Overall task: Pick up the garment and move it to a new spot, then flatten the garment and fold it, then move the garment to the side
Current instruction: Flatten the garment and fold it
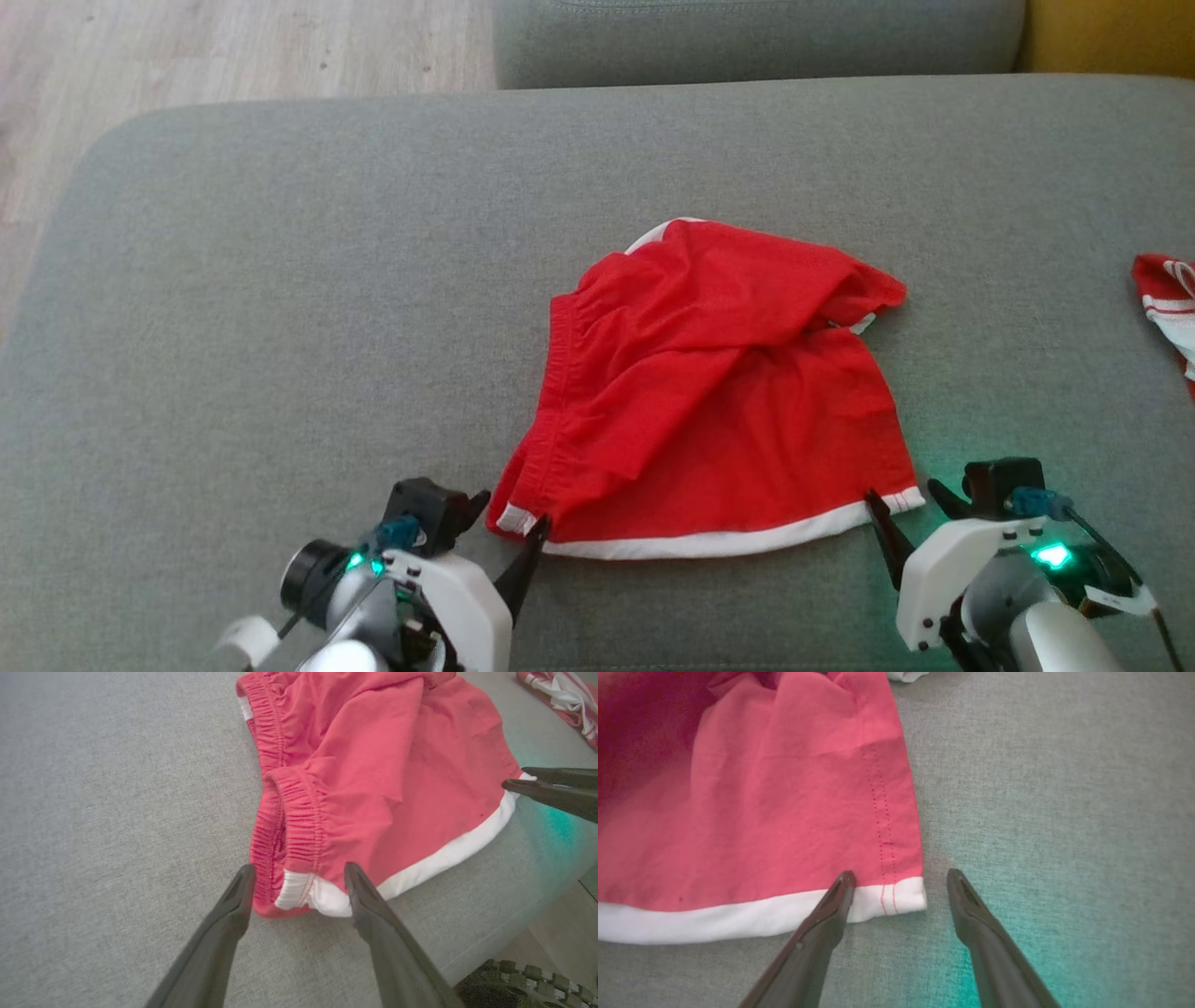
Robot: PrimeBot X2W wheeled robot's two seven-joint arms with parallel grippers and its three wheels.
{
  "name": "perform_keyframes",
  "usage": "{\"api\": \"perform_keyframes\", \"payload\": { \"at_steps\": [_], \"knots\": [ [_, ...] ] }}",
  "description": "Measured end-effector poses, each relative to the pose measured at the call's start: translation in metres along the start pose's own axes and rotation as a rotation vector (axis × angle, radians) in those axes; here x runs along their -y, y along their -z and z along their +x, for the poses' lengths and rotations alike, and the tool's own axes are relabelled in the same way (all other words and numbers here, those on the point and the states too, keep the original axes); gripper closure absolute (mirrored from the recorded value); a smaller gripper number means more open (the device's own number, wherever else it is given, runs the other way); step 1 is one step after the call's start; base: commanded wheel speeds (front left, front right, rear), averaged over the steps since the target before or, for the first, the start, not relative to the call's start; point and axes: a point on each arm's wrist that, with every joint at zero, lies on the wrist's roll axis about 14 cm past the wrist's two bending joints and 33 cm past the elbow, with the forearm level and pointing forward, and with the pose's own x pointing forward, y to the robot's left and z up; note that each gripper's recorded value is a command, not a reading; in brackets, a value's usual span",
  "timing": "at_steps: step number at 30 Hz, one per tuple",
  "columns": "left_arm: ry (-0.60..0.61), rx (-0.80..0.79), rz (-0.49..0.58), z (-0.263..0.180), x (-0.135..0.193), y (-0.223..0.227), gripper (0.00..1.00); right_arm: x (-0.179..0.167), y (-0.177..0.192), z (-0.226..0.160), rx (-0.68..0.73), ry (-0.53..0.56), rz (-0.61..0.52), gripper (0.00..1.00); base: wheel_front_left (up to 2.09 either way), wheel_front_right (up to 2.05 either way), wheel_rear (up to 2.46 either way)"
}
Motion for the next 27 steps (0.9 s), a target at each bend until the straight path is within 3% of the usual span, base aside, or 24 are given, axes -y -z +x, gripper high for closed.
{"api": "perform_keyframes", "payload": {
  "at_steps": [10, 11, 14, 15, 16, 17, 18, 23, 27],
  "knots": [
    [0.041, -0.07, 0.013, 0.009, 0.001, 0.007, 0.0, 0.0, -0.001, 0.004, -0.005, -0.008, 0.008, 0.0, 0.0, 0.0, 0.0],
    [0.048, -0.081, 0.014, 0.009, 0.002, 0.009, 0.04, 0.001, -0.001, 0.004, -0.005, -0.01, 0.008, 0.0, 0.0, 0.0, 0.0],
    [0.06, -0.114, 0.007, 0.011, 0.003, 0.017, 0.51, 0.0, -0.001, 0.006, -0.017, -0.016, 0.005, 0.0, 0.0, 0.0, 0.0],
    [0.065, -0.128, 0.008, 0.011, 0.003, 0.02, 0.67, 0.0, -0.002, 0.007, -0.017, -0.019, 0.013, 0.18, 0.0, 0.0, 0.0],
    [0.07, -0.132, 0.003, 0.012, 0.004, 0.021, 0.87, 0.0, -0.002, 0.007, -0.017, -0.021, 0.019, 0.56, 0.0, 0.0, 0.0],
    [0.079, -0.134, 0.003, 0.013, 0.005, 0.021, 1.0, 0.0, -0.002, 0.008, -0.018, -0.025, 0.033, 0.84, 0.0, 0.0, 0.0],
    [0.085, -0.135, 0.0, 0.013, 0.007, 0.021, 1.0, -0.001, -0.003, 0.009, -0.02, -0.031, 0.051, 1.0, 0.0, 0.0, 0.0],
    [0.104, -0.112, -0.048, 0.012, 0.012, 0.015, 1.0, -0.005, -0.017, 0.004, 0.034, -0.064, 0.195, 1.0, 0.0, 0.0, 0.0],
    [0.13, 0.013, -0.147, 0.005, 0.016, -0.023, 1.0, 0.002, -0.072, -0.017, 0.206, -0.106, 0.315, 1.0, 0.0, 0.0, 0.0]
  ]
}}
